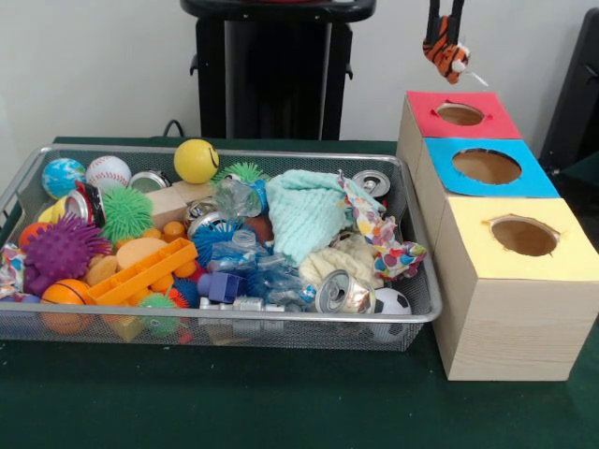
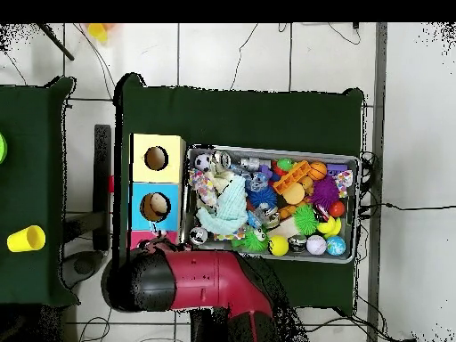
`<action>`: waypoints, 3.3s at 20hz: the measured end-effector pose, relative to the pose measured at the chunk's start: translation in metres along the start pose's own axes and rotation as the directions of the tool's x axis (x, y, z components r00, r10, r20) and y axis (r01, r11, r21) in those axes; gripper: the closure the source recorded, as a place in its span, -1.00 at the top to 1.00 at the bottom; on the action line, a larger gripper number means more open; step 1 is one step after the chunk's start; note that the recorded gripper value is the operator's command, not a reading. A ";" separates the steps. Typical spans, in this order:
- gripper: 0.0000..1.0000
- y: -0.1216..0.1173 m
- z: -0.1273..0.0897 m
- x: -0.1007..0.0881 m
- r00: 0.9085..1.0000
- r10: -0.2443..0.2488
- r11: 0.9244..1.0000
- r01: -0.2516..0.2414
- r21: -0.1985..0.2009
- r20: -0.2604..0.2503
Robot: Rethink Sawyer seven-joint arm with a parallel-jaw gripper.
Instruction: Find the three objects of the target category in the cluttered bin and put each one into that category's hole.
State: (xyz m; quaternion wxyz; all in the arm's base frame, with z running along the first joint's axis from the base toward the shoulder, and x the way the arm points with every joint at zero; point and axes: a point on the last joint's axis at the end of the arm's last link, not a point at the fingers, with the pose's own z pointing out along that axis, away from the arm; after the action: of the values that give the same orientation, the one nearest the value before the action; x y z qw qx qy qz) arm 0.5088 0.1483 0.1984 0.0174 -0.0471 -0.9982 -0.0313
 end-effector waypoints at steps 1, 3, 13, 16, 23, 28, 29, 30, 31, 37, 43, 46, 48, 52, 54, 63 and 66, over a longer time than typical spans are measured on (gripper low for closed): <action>-1.00 0.000 0.003 0.002 1.000 0.000 1.000 0.000 0.000 0.002; -1.00 0.001 0.010 0.006 1.000 -0.001 1.000 0.001 0.001 0.005; -1.00 0.012 0.049 0.020 1.000 -0.021 1.000 0.020 0.011 0.021; -1.00 0.017 0.056 0.025 1.000 -0.028 0.999 0.028 0.015 0.012; -1.00 0.029 0.069 0.039 0.999 -0.041 0.999 0.041 0.028 -0.019; -1.00 0.034 0.074 0.045 0.999 -0.030 0.999 0.032 0.030 -0.033; -1.00 0.035 0.075 0.045 0.999 -0.028 0.999 0.029 0.030 -0.034; -1.00 0.035 0.075 0.045 0.999 -0.027 0.999 0.028 0.030 -0.033; 1.00 0.038 0.078 0.045 0.999 -0.020 0.999 0.021 0.028 -0.028; 1.00 0.036 0.082 0.044 1.000 -0.005 1.000 0.005 0.028 -0.016; 1.00 0.034 0.081 0.042 1.000 0.015 0.999 -0.015 0.032 -0.005; 1.00 0.033 0.081 0.042 1.000 0.022 0.999 -0.022 0.035 -0.004; 1.00 0.032 0.081 0.042 1.000 0.028 0.999 -0.028 0.037 -0.004; 1.00 0.031 0.083 0.041 0.999 0.041 0.999 -0.041 0.034 -0.005; 1.00 0.031 0.087 0.041 0.999 0.045 0.998 -0.045 0.033 -0.004; -1.00 0.031 0.113 0.038 0.997 0.065 0.997 -0.066 0.031 0.039; -1.00 0.031 0.113 0.038 0.997 0.068 0.997 -0.070 0.038 0.045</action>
State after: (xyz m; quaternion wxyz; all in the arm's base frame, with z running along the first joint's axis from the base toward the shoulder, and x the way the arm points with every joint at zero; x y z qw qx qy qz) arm 0.4699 0.1902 0.0894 -0.0025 -0.0819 -0.9966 -0.0100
